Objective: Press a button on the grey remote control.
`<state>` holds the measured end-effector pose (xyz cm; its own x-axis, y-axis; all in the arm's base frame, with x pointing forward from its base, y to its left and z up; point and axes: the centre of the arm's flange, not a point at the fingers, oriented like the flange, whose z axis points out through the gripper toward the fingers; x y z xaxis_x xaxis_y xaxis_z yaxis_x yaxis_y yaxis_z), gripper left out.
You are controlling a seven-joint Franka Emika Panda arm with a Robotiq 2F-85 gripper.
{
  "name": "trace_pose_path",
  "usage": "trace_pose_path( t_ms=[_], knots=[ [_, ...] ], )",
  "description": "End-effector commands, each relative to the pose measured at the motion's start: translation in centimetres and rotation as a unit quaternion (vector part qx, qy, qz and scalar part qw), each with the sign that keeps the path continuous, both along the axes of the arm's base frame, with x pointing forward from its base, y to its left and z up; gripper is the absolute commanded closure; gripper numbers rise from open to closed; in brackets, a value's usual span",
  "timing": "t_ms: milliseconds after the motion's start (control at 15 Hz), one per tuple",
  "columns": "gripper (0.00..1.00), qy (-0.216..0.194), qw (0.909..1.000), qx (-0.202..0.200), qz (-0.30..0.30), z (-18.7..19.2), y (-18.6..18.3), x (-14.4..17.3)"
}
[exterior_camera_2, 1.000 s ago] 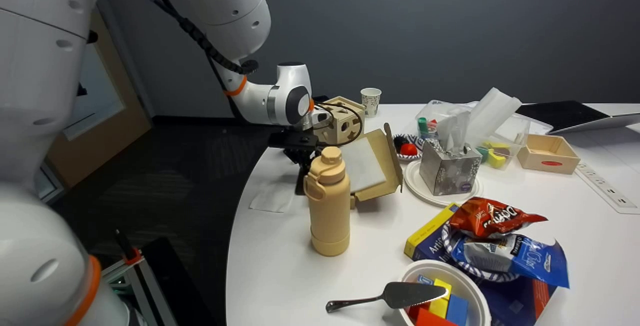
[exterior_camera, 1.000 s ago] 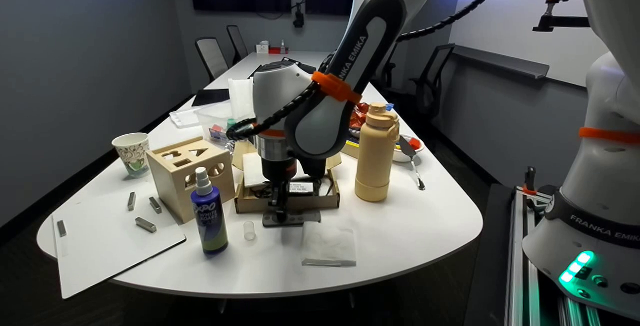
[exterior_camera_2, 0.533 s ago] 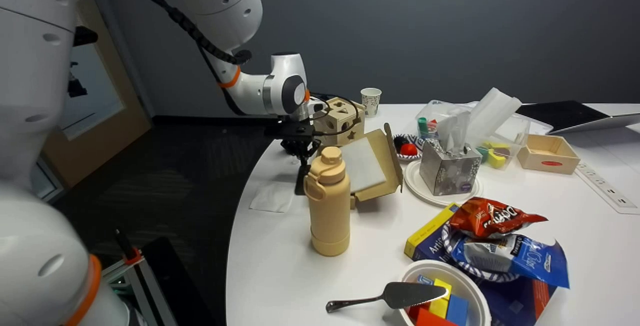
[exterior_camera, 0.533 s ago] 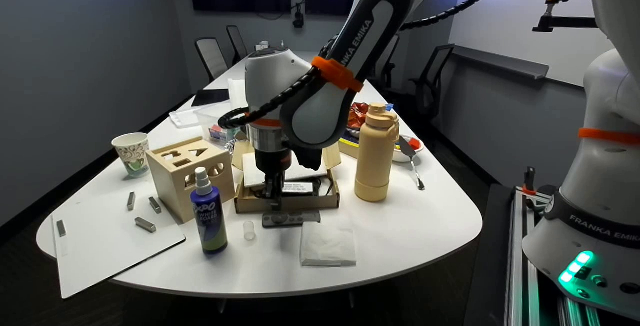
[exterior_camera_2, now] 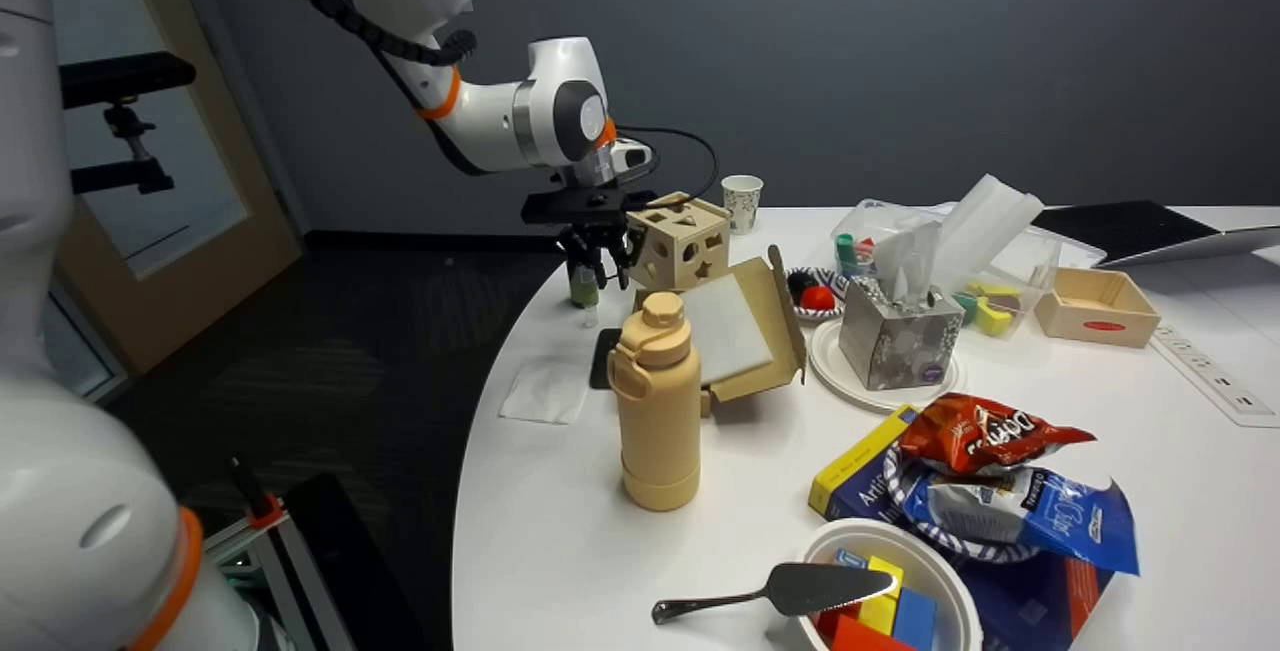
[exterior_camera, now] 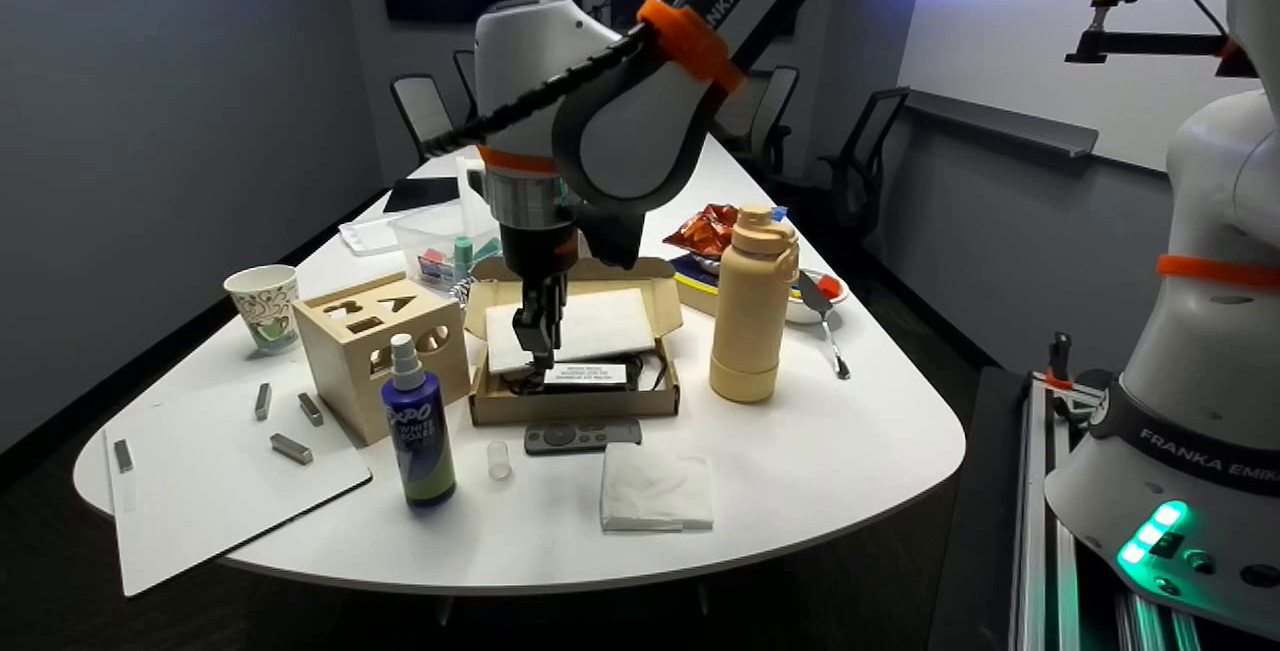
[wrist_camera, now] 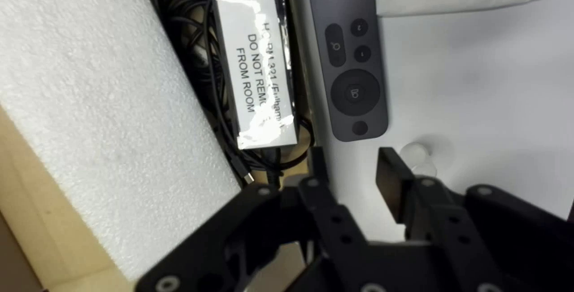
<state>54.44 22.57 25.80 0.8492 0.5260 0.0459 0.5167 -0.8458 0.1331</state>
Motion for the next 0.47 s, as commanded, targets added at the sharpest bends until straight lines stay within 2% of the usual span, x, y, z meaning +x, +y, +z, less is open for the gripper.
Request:
trace_pose_path(
  t_ms=[0,267,400],
  knots=[
    [0.31,-0.007,0.9999,-0.014,-0.008,3.5,0.0,-0.8],
    [0.03,-0.015,0.9997,-0.021,-0.005,5.7,0.2,-1.2],
    [0.00,-0.016,0.9995,-0.026,-0.006,6.3,0.4,-1.3]
  ],
)
